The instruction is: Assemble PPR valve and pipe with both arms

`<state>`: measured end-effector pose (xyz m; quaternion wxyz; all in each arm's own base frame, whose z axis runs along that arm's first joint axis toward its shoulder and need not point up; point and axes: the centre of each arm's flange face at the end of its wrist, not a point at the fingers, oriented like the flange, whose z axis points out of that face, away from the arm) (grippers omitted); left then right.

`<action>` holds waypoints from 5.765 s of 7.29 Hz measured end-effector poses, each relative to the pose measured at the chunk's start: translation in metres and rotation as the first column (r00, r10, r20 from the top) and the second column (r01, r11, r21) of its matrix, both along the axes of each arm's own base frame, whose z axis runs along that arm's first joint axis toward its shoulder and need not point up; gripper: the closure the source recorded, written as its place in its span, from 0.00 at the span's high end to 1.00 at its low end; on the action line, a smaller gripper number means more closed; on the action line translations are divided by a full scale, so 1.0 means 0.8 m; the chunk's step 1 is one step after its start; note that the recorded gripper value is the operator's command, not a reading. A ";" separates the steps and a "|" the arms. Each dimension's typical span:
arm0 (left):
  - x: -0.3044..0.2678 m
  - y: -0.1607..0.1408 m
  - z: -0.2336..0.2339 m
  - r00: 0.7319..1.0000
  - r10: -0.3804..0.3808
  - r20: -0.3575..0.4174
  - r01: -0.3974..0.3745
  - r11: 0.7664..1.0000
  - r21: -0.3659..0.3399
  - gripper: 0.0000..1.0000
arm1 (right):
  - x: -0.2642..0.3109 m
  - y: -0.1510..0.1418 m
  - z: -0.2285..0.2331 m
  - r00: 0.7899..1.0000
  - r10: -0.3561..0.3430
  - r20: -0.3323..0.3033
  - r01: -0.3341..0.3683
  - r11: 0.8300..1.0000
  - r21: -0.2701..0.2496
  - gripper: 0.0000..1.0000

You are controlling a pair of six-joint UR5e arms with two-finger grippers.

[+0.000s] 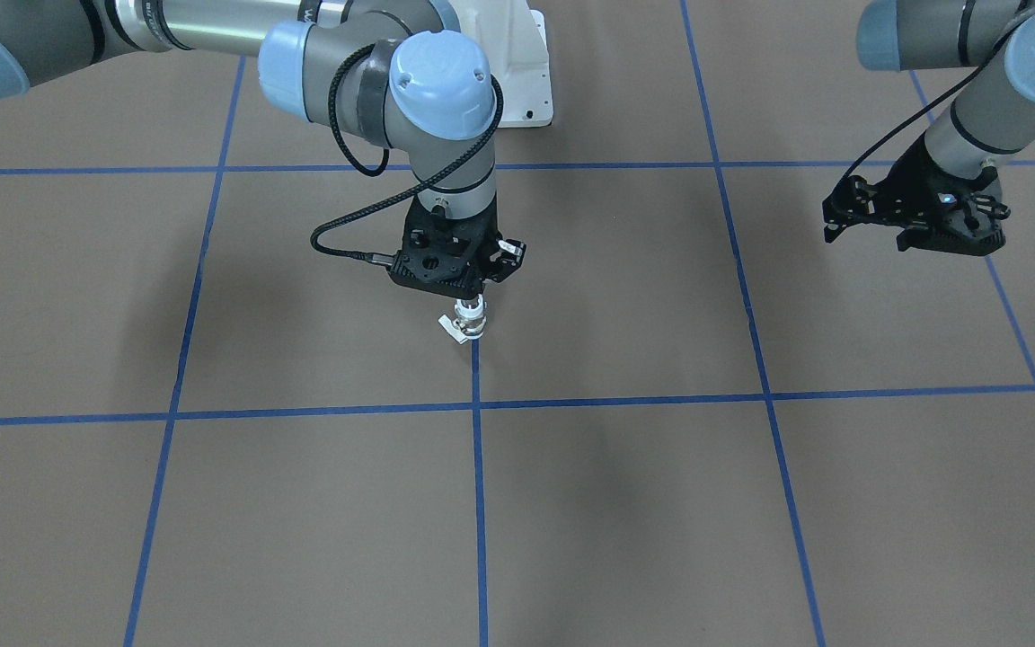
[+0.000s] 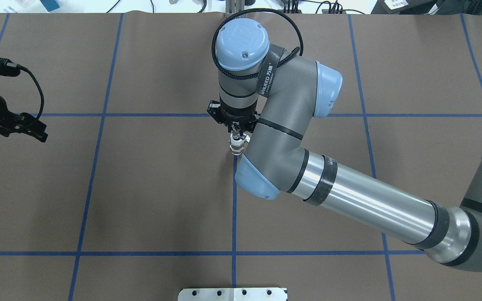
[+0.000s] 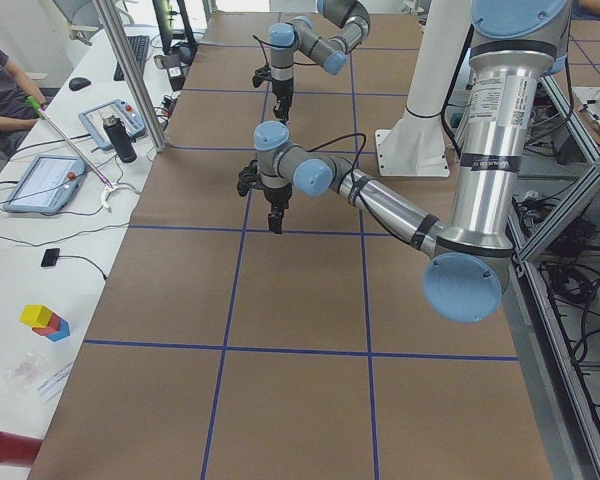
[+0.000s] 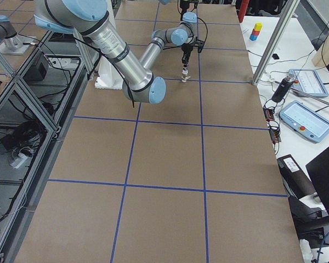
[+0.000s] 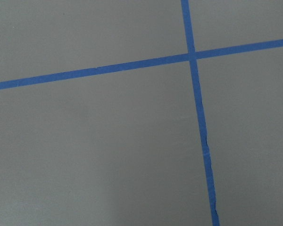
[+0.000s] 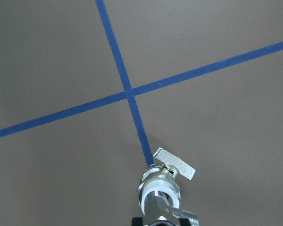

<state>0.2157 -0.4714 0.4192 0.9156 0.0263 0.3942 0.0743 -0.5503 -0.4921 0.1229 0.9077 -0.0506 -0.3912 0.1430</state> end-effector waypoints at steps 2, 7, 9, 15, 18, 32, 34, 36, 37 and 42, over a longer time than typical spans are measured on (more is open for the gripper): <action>0.000 0.001 -0.002 1.000 0.000 -0.002 0.000 1.000 0.000 0.99 | 0.004 0.001 -0.002 1.000 -0.013 0.014 0.013 1.000 -0.014 0.00; -0.002 0.003 -0.008 1.000 -0.001 -0.005 0.001 1.000 0.006 0.99 | 0.008 -0.003 -0.003 1.000 -0.010 0.019 0.011 1.000 -0.019 0.00; -0.003 0.004 -0.010 1.000 -0.002 -0.007 0.002 1.000 0.007 0.99 | 0.008 -0.007 -0.002 1.000 -0.005 0.018 0.006 1.000 -0.020 0.00; -0.003 0.005 -0.013 1.000 -0.018 -0.010 0.018 1.000 -0.007 0.99 | 0.006 -0.008 0.009 1.000 -0.008 0.014 0.008 1.000 -0.021 0.00; -0.003 0.006 -0.016 1.000 -0.020 -0.012 0.020 1.000 -0.006 0.99 | 0.000 -0.012 0.013 1.000 -0.005 0.026 0.005 1.000 -0.016 0.00; -0.005 0.009 -0.023 1.000 -0.025 -0.016 0.025 1.000 -0.004 0.99 | 0.001 -0.007 0.011 0.999 -0.009 0.043 0.009 1.000 -0.008 0.99; -0.014 0.008 -0.021 0.999 -0.036 -0.015 0.036 0.999 -0.005 0.99 | 0.061 0.019 0.036 0.997 -0.003 0.081 0.001 1.000 0.018 0.99; -0.039 0.009 -0.001 0.999 -0.037 -0.012 0.036 0.999 -0.009 0.99 | 0.154 0.035 0.099 0.996 -0.007 0.093 0.004 0.999 0.033 0.99; -0.064 0.011 0.019 1.000 -0.024 -0.009 0.024 1.000 0.002 0.99 | 0.203 0.032 0.145 0.997 -0.035 0.069 0.030 0.997 0.070 0.99; -0.265 0.017 0.190 0.998 0.066 0.008 -0.067 0.991 0.115 0.99 | 0.516 0.030 0.425 0.969 -0.240 -0.057 0.247 0.953 0.176 0.99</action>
